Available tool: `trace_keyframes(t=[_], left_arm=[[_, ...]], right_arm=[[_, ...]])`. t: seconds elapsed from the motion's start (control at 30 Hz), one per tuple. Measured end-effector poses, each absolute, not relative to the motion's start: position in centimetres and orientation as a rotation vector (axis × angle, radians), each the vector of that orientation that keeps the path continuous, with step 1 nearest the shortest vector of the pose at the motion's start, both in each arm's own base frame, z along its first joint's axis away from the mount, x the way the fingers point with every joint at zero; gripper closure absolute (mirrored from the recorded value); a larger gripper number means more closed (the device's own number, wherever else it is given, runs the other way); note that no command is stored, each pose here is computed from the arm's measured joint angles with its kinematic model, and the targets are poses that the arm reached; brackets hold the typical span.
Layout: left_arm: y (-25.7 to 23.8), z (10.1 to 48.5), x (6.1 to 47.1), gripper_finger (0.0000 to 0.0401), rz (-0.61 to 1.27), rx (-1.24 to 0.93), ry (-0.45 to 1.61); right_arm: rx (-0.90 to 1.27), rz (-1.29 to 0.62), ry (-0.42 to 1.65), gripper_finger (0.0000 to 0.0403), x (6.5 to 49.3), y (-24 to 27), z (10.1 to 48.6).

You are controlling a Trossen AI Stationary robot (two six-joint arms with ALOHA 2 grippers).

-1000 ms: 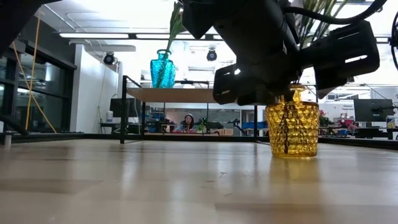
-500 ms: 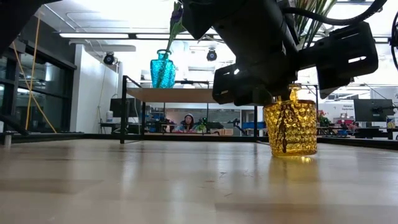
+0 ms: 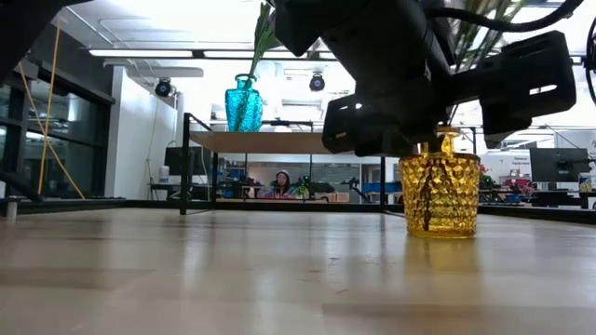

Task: Pick and place flowers into a vace then onto a shelf
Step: Put the yellow flower vase on the shelf

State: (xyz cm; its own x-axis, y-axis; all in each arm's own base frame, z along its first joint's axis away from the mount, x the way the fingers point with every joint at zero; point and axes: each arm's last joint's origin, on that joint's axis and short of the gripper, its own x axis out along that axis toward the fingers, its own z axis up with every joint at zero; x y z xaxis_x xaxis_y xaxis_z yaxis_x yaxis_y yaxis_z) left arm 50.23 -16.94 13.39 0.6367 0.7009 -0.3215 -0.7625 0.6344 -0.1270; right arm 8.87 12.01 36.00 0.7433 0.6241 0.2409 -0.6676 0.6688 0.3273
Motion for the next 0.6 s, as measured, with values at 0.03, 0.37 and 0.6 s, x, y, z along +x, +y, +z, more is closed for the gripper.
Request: trace_keyframes(t=[0.03,0.37,0.6], left_arm=[[-16.96,13.38,50.23,0.0036,0.844,-0.251,0.256],[-16.94,13.34,50.21,0.0032,0.842,-0.235,0.266],[-16.92,13.29,50.14,0.0032,0.848,-0.224,0.273]], right_arm=[[0.414,0.730,-0.112,0.0272,8.87,12.01,36.01],[0.409,0.729,-0.105,0.0272,8.88,12.03,35.93],[0.415,0.729,-0.087,0.0272,8.90,12.06,35.79]])
